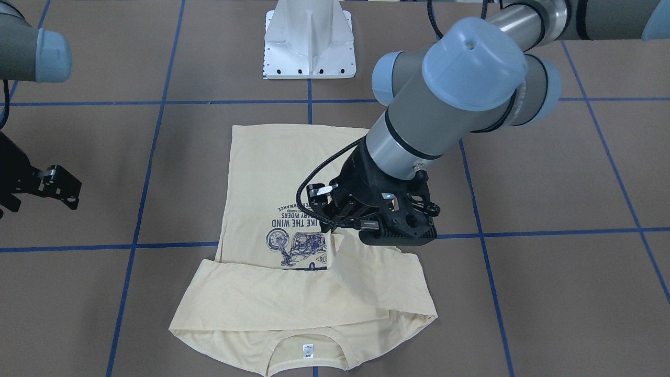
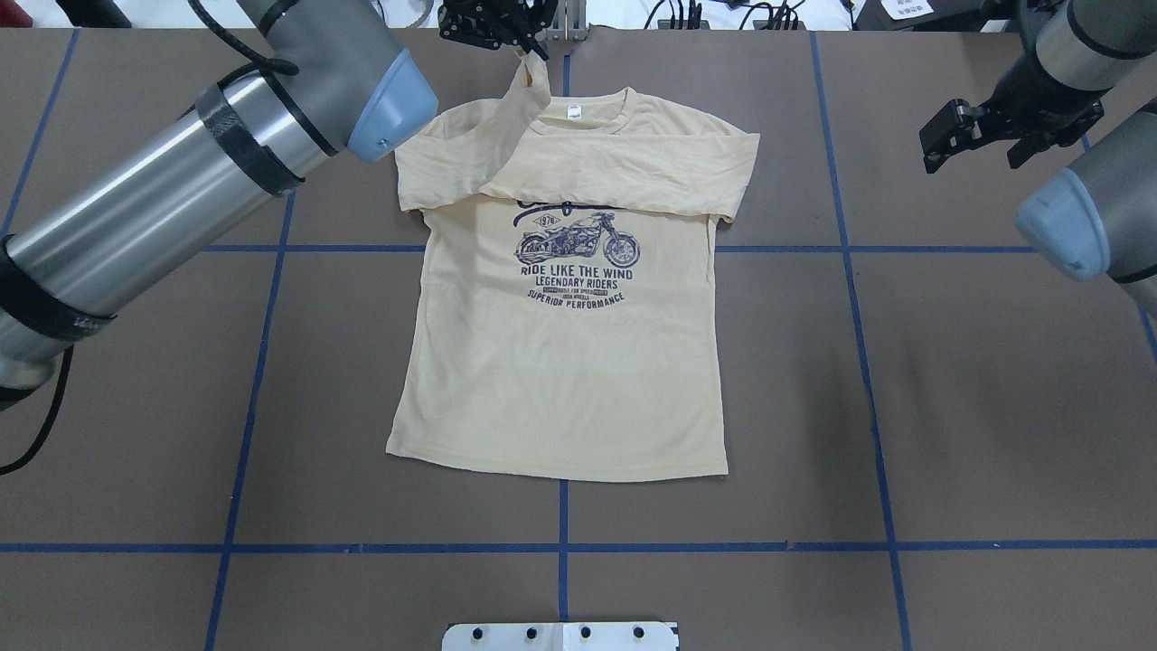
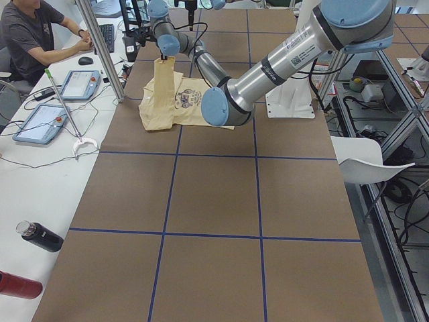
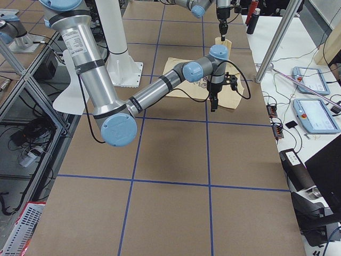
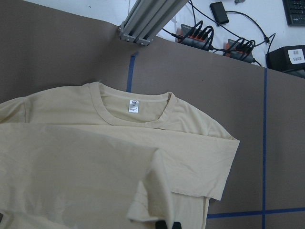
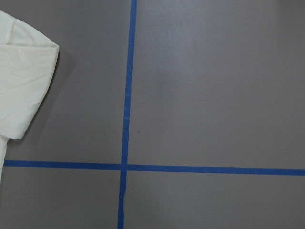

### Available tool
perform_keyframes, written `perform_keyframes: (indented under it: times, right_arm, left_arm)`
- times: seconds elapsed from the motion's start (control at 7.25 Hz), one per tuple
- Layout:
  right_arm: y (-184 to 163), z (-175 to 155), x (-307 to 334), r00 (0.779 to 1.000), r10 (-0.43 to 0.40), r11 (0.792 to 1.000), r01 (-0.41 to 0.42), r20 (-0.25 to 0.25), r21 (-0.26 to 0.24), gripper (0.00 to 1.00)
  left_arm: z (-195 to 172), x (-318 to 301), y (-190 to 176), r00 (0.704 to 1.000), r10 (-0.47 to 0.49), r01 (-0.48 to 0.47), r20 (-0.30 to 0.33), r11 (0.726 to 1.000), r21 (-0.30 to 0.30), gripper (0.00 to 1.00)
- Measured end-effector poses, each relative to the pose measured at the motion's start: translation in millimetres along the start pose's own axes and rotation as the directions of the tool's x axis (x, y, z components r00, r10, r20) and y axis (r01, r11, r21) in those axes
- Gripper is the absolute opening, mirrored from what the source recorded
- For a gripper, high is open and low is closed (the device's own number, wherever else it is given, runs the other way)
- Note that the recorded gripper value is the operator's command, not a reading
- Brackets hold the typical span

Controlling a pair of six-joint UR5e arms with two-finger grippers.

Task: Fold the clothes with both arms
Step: 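Carry the held sleeve across the shirt toward the collar with the left gripper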

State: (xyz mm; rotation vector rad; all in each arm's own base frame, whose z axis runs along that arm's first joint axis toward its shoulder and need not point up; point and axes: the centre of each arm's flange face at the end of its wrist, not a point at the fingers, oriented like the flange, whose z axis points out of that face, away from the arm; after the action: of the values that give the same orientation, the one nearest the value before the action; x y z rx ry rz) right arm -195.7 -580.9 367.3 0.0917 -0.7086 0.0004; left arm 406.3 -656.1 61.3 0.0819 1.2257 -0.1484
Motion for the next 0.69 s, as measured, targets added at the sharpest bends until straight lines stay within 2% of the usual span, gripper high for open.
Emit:
perform_keyframes:
  times: [0.28, 0.69]
  right_arm:
    - [-1, 1, -1, 1.0, -0.001, 1.0, 0.001, 0.002, -0.003, 1.0]
    - [-5, 6, -1, 1.0, 0.004, 1.0, -0.004, -0.001, -0.01, 1.0]
  left_arm:
    - [38, -13, -5, 1.0, 0.002, -0.002, -0.013, 1.0, -0.009, 0.0]
    - [70, -7, -6, 1.0, 0.008, -0.008, -0.02, 1.0, 0.013, 0.0]
